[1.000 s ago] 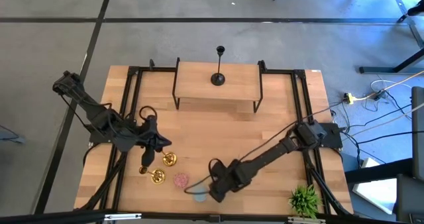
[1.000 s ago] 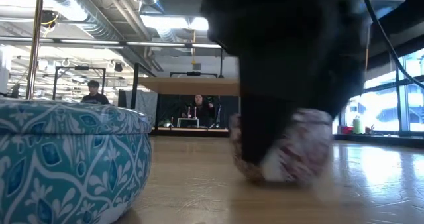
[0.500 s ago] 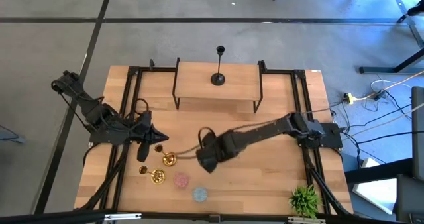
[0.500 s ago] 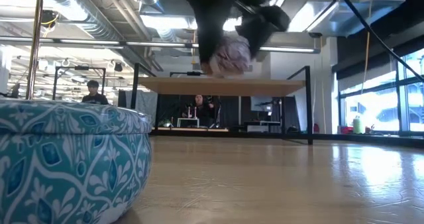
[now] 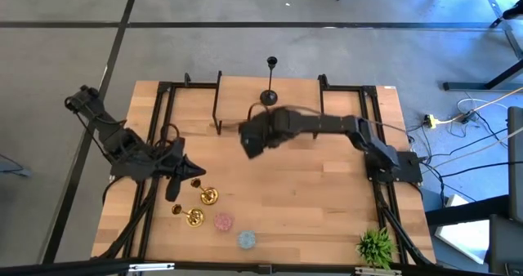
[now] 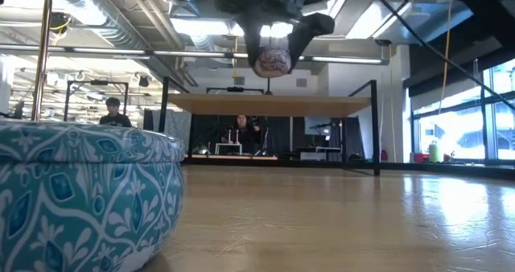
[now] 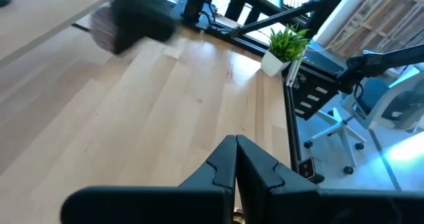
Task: Pick & Place candle stick holders
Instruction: Put the red candle on the shelf
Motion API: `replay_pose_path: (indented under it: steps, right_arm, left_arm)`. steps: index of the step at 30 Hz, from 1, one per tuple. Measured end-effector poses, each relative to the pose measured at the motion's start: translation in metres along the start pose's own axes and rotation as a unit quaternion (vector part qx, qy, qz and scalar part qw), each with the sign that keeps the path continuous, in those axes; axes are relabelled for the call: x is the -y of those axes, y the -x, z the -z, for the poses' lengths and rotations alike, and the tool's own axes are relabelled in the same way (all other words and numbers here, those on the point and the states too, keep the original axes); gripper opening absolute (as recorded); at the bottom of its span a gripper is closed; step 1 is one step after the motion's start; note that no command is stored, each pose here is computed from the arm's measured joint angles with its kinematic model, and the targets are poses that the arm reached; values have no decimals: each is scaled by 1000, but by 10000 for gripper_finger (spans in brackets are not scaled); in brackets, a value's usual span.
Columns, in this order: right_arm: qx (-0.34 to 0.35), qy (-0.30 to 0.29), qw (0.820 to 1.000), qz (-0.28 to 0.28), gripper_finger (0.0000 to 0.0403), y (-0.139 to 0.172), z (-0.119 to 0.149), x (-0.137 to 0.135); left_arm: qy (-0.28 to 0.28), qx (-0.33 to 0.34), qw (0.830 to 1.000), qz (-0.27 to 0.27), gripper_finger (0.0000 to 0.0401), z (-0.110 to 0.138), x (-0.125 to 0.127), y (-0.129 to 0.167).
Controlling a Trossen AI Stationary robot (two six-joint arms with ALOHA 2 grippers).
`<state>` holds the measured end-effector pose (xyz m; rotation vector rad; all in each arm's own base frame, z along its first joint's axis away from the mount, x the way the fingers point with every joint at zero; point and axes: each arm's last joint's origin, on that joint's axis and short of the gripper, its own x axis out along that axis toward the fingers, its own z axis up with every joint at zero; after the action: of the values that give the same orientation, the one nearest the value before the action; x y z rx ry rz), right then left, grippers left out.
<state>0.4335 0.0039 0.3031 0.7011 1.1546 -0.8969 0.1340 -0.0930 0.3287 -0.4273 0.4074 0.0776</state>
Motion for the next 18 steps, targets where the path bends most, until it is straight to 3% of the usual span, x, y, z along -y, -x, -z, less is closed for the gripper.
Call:
replay_pose_path:
  steps: [8, 18]
  right_arm:
    - [-37, -77, 996, -6, 305, -11, -50, 33]
    - [-16, -110, 994, -23, 305, -16, -74, 45]
  left_arm:
    - [3, 8, 1000, 3, 1, 4, 4, 4]
    - [2, 18, 1000, 8, 2, 8, 9, 10]
